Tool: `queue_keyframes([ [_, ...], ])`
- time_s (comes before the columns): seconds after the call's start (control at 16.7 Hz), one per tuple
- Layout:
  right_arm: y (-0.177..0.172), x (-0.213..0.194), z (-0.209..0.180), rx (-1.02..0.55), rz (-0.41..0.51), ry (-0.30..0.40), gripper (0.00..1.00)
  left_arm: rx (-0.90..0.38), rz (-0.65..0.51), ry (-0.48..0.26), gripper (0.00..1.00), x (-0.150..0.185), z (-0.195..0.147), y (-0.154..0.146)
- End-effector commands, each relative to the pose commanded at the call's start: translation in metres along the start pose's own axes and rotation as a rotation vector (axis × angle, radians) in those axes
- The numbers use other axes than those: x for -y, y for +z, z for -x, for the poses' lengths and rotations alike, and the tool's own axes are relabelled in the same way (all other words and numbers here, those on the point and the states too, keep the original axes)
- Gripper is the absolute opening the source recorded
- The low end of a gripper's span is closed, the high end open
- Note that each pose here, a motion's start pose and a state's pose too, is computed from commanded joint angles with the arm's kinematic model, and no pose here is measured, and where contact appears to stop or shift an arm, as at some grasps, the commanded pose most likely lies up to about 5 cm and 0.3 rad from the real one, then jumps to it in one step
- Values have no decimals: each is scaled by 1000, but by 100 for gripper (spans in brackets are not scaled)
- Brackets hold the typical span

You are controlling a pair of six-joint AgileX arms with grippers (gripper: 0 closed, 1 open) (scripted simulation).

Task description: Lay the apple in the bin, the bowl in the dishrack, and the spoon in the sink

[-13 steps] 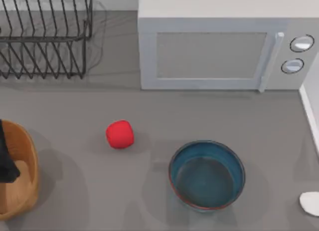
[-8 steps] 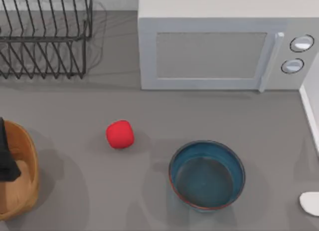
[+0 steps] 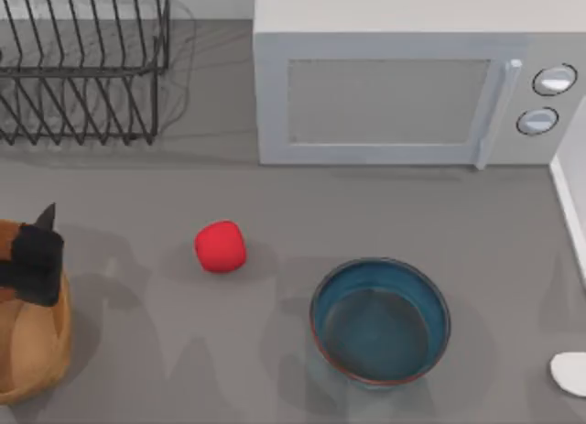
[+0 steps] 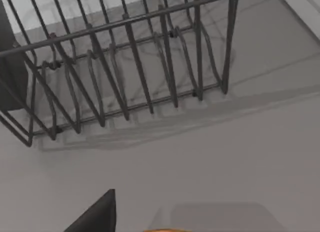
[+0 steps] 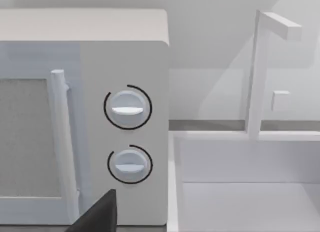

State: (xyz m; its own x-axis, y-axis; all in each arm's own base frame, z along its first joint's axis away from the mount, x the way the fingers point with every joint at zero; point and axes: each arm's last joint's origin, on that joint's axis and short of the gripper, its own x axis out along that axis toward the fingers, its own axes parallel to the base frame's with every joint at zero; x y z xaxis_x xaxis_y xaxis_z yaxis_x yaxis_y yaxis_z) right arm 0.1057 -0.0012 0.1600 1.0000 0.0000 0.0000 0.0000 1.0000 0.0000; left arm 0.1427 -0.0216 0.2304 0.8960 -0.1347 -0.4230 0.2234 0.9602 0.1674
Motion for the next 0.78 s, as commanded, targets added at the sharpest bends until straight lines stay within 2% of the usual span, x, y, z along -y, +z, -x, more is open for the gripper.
queue_keyframes([
  [0.18,0,0,0,0,0,0,100,-188,-123,-107,100,5,-24,37],
  [0.42,0,0,0,0,0,0,100,-441,-311,-271,100,26,-78,76],
  [0.6,0,0,0,0,0,0,100,-615,-453,-398,100,51,-125,91],
  [0.78,0,0,0,0,0,0,100,-764,-581,-514,100,81,-170,91],
])
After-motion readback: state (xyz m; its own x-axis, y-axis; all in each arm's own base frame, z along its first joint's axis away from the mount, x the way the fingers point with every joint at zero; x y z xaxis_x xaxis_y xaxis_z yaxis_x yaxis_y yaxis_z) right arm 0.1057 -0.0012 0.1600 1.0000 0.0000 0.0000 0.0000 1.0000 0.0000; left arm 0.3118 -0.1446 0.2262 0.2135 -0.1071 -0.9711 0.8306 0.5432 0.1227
